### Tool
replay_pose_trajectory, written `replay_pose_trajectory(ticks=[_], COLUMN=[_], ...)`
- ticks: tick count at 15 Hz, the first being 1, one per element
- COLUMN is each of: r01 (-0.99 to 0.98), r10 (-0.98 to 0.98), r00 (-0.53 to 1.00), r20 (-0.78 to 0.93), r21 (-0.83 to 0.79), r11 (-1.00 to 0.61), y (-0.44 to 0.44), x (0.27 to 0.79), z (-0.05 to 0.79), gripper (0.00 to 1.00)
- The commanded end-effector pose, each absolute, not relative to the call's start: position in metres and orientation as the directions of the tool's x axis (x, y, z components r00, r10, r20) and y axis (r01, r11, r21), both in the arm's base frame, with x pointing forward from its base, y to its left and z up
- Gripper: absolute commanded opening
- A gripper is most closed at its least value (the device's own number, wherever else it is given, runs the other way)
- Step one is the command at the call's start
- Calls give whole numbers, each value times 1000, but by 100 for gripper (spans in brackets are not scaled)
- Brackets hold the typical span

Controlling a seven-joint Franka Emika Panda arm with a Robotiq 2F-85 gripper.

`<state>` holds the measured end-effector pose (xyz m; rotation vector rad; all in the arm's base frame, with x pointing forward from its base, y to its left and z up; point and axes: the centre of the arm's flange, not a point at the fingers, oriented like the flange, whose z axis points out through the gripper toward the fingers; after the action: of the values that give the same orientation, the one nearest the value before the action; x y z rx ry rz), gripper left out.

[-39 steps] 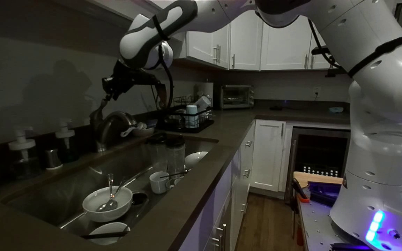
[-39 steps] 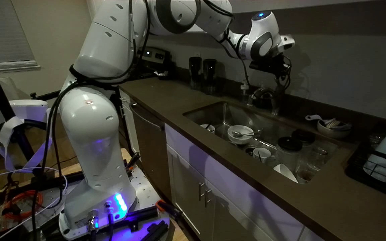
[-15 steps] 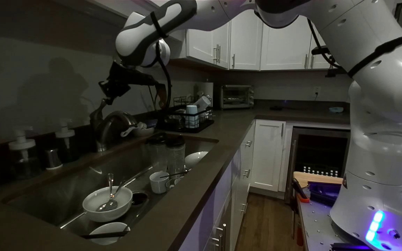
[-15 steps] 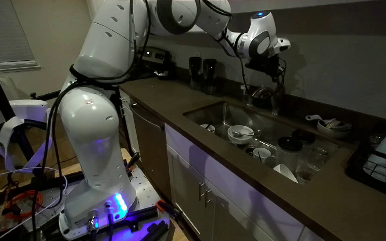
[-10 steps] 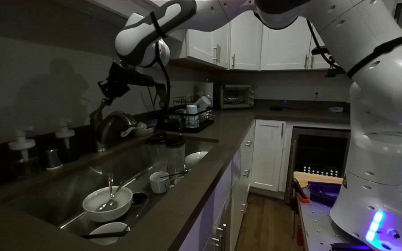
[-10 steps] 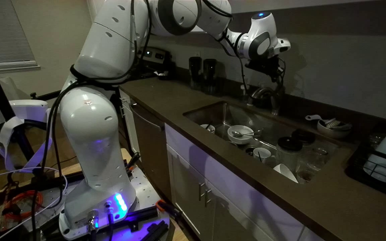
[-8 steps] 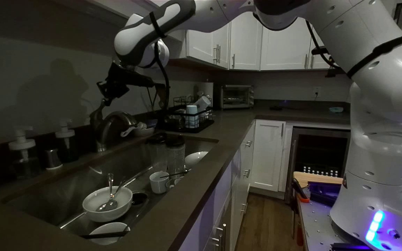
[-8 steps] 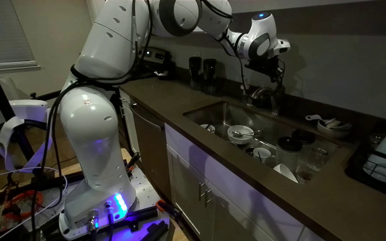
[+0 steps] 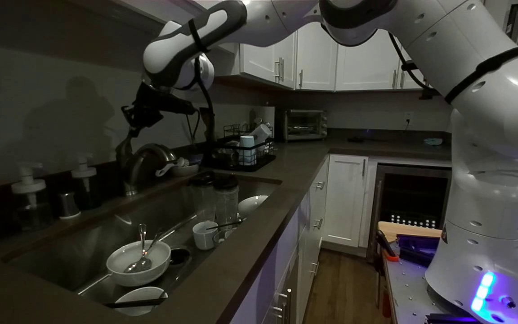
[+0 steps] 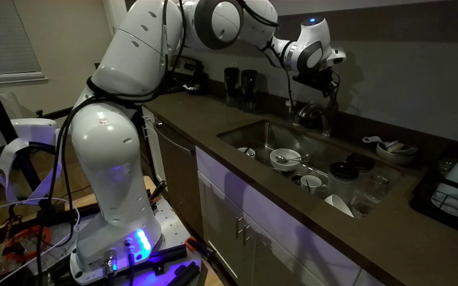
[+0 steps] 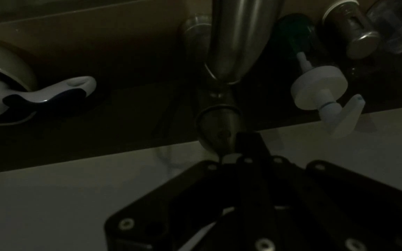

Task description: Open the tap

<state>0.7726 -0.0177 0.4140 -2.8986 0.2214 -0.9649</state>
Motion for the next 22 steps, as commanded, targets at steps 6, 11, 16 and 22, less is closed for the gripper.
replay_pose_trajectory(ticks=[6,11,16,22], r01=[-121,-121,-118,-123], r10=[-167,-170,-171,-179], r00=[749,745,730,710], r20=[641,645,662,681], r21=[-115,-121,-124,-131], r11=[-986,-985,-985,-984], y=[-28,-27,-28,-30], x=[798,804,809,814], z=[428,426,428,429], gripper=[3,3,3,4])
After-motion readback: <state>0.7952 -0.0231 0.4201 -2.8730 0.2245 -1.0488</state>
